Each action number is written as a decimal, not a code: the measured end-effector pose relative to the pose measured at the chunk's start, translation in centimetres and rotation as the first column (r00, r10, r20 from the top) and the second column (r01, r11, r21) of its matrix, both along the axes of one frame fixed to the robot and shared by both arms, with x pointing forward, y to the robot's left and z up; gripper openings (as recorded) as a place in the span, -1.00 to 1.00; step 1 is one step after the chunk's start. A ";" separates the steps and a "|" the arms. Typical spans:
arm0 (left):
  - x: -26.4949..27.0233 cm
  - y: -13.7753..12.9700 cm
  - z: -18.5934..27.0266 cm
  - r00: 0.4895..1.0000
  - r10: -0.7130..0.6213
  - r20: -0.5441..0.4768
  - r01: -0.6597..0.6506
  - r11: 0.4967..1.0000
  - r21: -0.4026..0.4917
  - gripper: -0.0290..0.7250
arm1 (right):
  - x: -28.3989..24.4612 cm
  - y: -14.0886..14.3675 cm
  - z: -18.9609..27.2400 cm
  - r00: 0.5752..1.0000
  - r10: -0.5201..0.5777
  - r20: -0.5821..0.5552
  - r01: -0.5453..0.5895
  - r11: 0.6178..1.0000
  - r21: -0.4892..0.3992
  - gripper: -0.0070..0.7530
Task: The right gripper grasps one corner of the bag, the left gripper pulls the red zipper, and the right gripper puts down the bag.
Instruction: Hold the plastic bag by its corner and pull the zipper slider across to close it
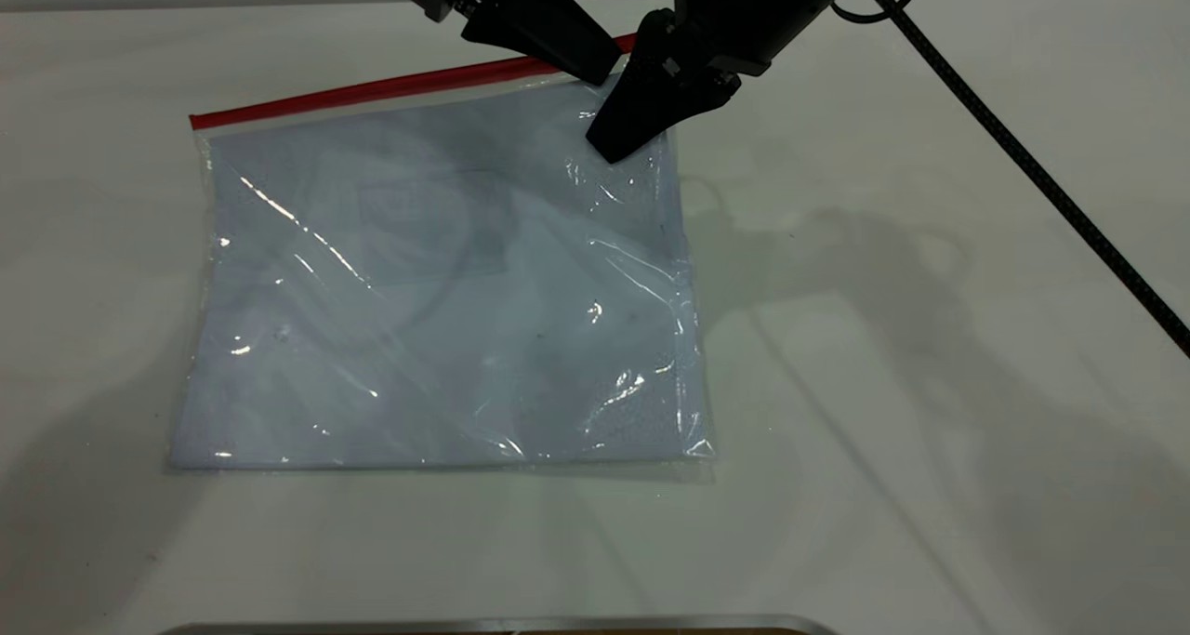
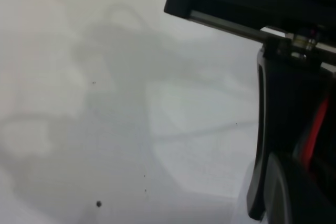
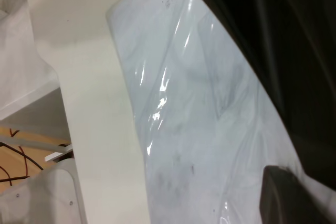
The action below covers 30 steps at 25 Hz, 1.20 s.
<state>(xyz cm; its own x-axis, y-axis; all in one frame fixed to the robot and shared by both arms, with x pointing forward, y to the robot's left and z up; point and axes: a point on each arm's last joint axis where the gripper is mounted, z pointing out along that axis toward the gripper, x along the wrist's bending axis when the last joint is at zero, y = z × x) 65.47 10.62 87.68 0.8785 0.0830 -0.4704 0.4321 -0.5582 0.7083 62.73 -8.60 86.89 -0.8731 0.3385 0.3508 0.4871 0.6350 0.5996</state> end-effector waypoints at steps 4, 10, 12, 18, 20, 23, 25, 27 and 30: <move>0.2 0.1 0.1 1.000 0.013 0.001 -0.013 1.000 -0.010 -0.79 | 0.3 -0.7 0.1 1.000 -0.020 -0.018 0.020 1.000 0.019 -0.89; 0.7 1.2 0.1 0.999 0.049 0.002 -0.049 0.999 -0.015 -0.79 | 1.0 -1.9 0.5 0.998 -0.058 -0.038 0.060 0.996 0.059 -0.89; 1.0 1.7 0.2 0.998 0.063 0.000 -0.063 0.998 -0.020 -0.79 | 1.2 -2.2 0.8 0.997 -0.065 -0.032 0.067 0.995 0.074 -0.89; 1.4 2.8 0.1 0.996 0.088 0.006 -0.088 0.996 -0.012 -0.78 | 1.7 -2.9 1.5 0.996 -0.087 -0.014 0.088 0.990 0.109 -0.89; 1.6 3.2 0.1 0.996 0.092 0.010 -0.092 0.996 -0.003 -0.78 | 1.8 -3.1 1.6 0.995 -0.095 -0.014 0.096 0.989 0.116 -0.89; 1.8 3.9 0.0 0.994 0.105 0.008 -0.106 0.994 0.008 -0.77 | 2.0 -3.4 1.9 0.994 -0.107 -0.010 0.107 0.985 0.133 -0.89; 1.9 4.5 -0.1 0.993 0.117 0.002 -0.117 0.993 0.020 -0.77 | 2.2 -3.8 2.1 0.993 -0.117 -0.008 0.117 0.982 0.147 -0.89; 2.1 5.1 -0.2 0.992 0.128 -0.003 -0.128 0.991 0.035 -0.77 | 2.4 -4.2 2.2 0.992 -0.128 -0.011 0.128 0.979 0.159 -0.89; 2.3 6.1 -0.3 0.988 0.153 -0.011 -0.152 0.987 0.056 -0.76 | 2.7 -4.8 2.3 0.989 -0.144 -0.015 0.144 0.974 0.173 -0.89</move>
<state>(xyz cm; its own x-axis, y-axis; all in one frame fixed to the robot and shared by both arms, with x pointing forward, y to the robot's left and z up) 67.78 16.67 87.35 0.8462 0.2418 -0.4749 0.5259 -0.5227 0.6710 65.38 -13.39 89.23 -0.8185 0.3946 0.4175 0.5677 0.4443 0.6931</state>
